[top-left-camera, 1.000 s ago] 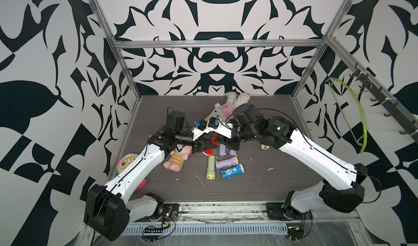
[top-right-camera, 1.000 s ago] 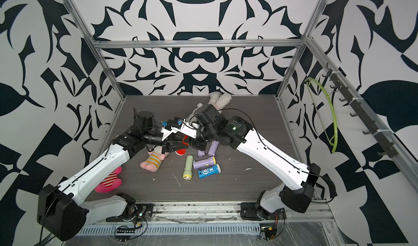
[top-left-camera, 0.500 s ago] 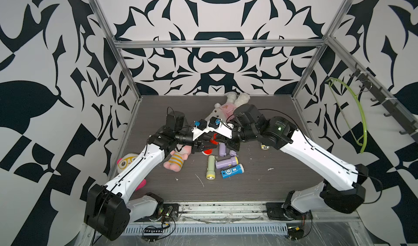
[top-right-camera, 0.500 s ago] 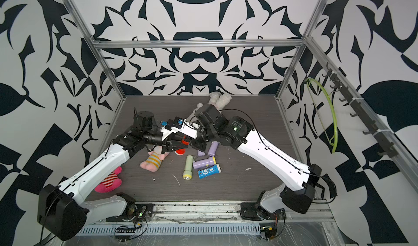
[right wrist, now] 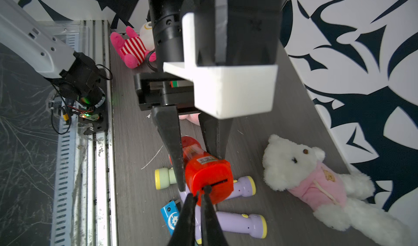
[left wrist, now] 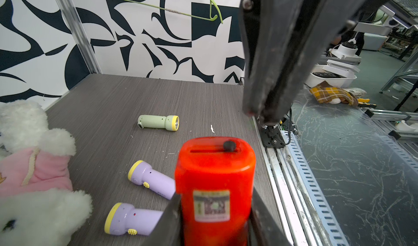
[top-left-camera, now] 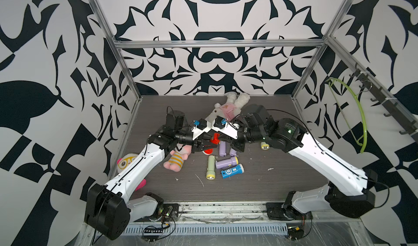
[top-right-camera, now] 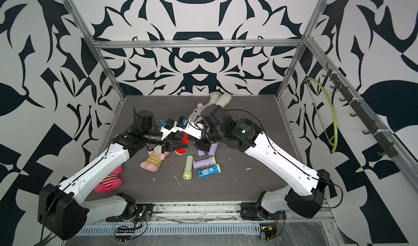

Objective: Close the plug at the bottom of the flashlight
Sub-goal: Close the plug of the flashlight.

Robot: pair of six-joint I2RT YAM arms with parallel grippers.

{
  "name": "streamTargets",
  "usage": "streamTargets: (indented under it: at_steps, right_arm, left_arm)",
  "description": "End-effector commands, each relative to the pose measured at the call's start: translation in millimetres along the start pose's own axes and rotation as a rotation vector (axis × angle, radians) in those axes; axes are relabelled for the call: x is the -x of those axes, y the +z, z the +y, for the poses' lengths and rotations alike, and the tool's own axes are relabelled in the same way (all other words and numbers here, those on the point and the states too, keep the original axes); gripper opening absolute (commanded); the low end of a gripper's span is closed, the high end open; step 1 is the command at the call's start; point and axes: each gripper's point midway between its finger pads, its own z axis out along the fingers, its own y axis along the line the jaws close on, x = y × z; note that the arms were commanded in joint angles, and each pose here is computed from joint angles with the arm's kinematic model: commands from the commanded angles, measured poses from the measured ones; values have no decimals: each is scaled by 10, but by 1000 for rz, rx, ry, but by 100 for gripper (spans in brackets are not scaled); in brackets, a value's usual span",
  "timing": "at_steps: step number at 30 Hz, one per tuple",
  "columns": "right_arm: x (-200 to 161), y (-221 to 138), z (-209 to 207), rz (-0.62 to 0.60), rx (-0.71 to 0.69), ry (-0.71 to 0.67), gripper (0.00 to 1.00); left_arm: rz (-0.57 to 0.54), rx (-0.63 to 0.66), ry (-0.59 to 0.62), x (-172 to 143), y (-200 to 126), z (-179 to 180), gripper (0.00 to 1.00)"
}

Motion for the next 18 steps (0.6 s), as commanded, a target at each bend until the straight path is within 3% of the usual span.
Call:
streamTargets:
  at_steps: [1, 7, 18]
  right_arm:
    - [102, -27, -118, -39, -63, -11, 18]
    - [94, 49, -99, -30, -41, -12, 35]
    - [20, 184, -12, 4, 23, 5, 31]
  left_arm:
    - [-31, -20, 47, 149, -24, -19, 0]
    - [-32, -21, 50, 152, -27, -23, 0]
    - [-30, -22, 46, 148, -21, -6, 0]
